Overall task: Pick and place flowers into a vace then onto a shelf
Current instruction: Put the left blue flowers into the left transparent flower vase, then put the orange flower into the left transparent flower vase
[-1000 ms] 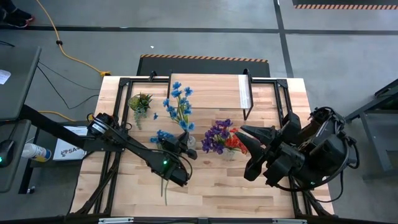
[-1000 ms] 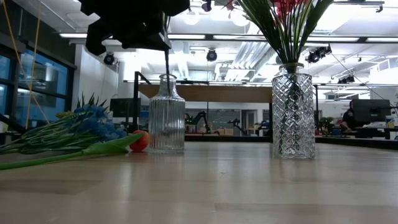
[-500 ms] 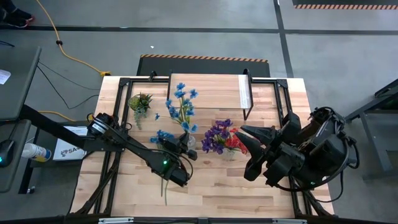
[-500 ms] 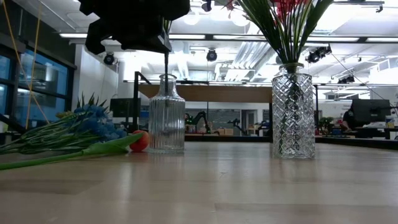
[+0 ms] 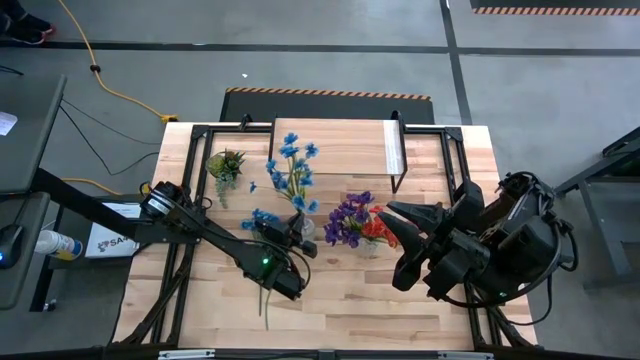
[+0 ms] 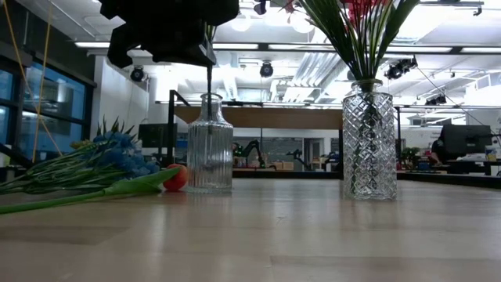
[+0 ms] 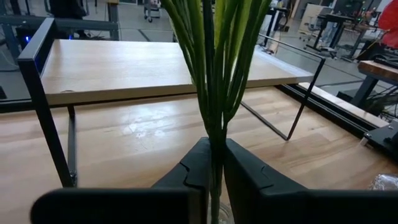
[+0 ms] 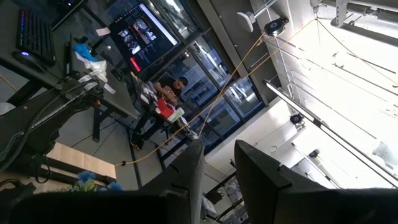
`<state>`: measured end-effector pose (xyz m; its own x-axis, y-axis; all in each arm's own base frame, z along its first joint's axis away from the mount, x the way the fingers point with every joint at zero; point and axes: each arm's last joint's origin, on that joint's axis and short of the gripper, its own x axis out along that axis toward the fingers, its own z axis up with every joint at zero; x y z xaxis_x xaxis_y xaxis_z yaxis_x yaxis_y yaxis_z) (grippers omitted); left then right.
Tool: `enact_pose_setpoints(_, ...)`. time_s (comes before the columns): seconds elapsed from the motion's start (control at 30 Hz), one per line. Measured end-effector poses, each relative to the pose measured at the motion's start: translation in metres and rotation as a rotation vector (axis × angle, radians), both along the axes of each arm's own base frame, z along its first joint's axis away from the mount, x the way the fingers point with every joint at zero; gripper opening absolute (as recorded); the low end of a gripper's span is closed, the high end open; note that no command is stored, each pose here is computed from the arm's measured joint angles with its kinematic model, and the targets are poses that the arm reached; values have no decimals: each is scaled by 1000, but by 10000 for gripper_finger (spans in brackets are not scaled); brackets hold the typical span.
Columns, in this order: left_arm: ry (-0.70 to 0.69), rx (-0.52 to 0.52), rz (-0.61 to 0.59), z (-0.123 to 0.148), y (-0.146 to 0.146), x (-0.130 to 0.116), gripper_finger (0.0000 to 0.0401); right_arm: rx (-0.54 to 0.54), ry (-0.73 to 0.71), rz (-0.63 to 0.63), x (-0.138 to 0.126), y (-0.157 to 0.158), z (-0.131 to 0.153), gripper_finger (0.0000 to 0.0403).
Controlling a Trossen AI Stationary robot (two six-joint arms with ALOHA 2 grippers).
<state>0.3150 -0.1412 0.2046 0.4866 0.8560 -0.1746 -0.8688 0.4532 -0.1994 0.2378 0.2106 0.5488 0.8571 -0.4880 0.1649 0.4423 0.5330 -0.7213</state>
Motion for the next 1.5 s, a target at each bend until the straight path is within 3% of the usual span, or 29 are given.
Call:
enact_pose_setpoints(0.4, -43, -27, 8, 0, 0, 0, 208, 0, 0, 0, 0, 0, 0, 83)
enact_pose_setpoints(0.57, -36, -41, 8, 0, 0, 0, 240, 1, 0, 0, 0, 0, 0, 83)
enact_pose_setpoints(0.73, -28, -51, 2, 5, -2, 3, 252, 0, 0, 0, 0, 0, 0, 83)
enact_pose_setpoints(1.03, 147, -125, -56, 11, -6, 8, 266, -1, 0, 0, 0, 0, 0, 83)
enact_pose_setpoints(1.23, 232, -205, -85, 8, -12, 1, 269, 0, 0, 0, 0, 0, 0, 83)
enact_pose_setpoints(1.5, 238, -256, -160, 7, -38, -13, 268, 0, 0, 0, 0, 0, 0, 83)
